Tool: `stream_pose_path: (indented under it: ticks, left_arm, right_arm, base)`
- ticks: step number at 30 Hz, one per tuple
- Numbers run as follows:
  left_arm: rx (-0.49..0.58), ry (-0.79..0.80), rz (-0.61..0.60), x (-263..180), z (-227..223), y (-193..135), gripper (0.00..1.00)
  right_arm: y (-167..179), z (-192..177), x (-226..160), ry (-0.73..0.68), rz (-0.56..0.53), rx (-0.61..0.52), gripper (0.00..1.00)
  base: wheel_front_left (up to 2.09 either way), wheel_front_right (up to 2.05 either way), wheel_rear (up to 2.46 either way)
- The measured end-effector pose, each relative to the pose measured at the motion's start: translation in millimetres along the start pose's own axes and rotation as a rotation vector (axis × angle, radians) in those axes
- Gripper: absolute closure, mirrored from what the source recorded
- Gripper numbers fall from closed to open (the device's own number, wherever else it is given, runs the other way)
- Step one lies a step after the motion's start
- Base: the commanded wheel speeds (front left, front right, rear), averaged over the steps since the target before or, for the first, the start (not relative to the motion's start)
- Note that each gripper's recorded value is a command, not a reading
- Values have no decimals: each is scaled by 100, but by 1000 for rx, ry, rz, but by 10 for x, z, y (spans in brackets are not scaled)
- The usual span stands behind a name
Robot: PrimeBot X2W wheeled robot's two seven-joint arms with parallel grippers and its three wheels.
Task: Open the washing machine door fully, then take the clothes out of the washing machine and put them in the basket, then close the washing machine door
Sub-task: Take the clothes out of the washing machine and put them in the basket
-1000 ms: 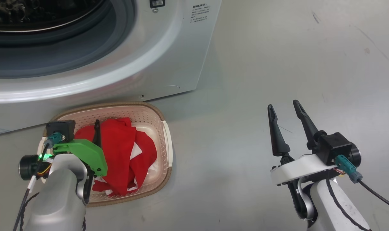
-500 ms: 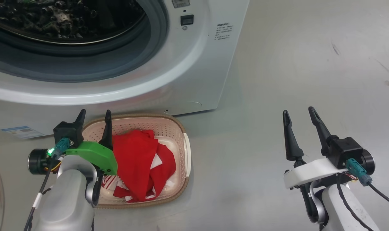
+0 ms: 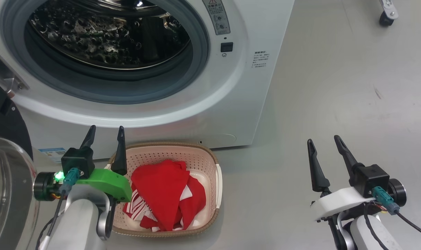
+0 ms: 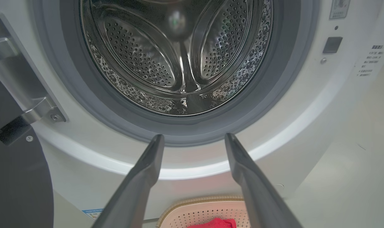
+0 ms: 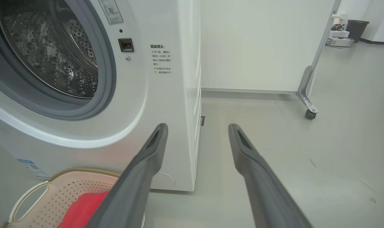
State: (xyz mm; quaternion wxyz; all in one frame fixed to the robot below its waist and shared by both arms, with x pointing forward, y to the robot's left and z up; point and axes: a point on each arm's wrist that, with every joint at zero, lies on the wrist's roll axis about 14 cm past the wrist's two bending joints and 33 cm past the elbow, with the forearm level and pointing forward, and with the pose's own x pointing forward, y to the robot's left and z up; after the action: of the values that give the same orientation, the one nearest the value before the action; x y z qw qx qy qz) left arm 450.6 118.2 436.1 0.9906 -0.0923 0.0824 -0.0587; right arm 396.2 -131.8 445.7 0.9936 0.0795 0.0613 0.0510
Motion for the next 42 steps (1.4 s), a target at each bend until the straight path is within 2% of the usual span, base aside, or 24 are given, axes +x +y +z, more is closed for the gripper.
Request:
stream_pose_path:
  ticks: [5, 20, 42]
  left_arm:
    - [18, -58, 29, -217, 169, 57, 0]
    - [17, -109, 57, -684, 260, 88, 0]
    - [39, -104, 56, -924, 323, 59, 0]
  right_arm:
    - [73, 70, -84, -19, 20, -4, 0]
    - [128, 137, -310, -34, 27, -12, 0]
    - [93, 192, -400, -41, 10, -13, 0]
  base:
    - [0, 0, 0]
    - [0, 0, 0]
    - [0, 0, 0]
